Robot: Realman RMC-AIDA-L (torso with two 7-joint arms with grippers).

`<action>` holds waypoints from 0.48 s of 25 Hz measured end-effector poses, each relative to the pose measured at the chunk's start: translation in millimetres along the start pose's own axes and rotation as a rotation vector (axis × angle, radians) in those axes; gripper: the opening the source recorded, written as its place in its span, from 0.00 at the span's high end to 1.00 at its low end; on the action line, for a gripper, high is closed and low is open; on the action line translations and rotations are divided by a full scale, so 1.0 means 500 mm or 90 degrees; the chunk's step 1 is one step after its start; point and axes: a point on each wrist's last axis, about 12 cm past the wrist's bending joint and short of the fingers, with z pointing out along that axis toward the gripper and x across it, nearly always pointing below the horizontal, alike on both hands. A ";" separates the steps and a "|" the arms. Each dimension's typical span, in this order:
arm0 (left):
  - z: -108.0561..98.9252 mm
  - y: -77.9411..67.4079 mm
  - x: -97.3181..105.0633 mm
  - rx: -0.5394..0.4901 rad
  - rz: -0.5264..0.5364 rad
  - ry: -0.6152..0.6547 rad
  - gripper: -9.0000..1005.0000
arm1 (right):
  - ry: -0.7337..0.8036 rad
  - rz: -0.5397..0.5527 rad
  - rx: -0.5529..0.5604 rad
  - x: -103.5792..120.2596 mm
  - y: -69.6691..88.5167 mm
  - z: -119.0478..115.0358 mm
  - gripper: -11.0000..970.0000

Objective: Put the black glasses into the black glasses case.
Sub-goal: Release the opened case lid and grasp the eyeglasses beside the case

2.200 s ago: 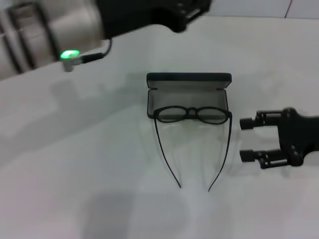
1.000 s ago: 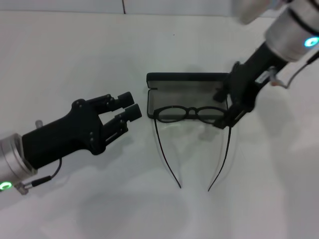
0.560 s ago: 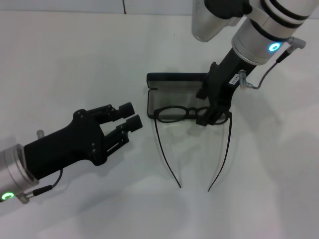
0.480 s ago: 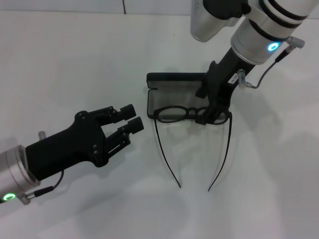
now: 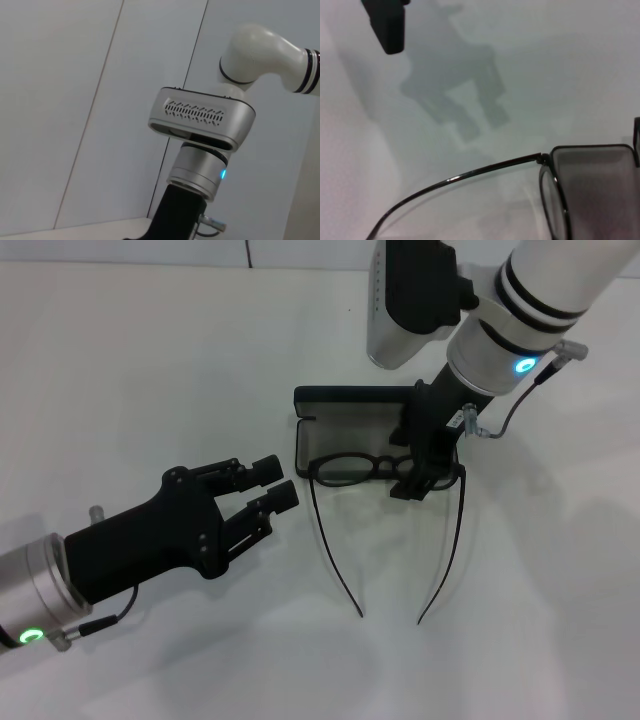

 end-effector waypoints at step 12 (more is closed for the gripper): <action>-0.006 -0.001 0.007 -0.009 -0.007 -0.001 0.67 | -0.016 0.005 0.009 0.005 0.003 0.023 0.31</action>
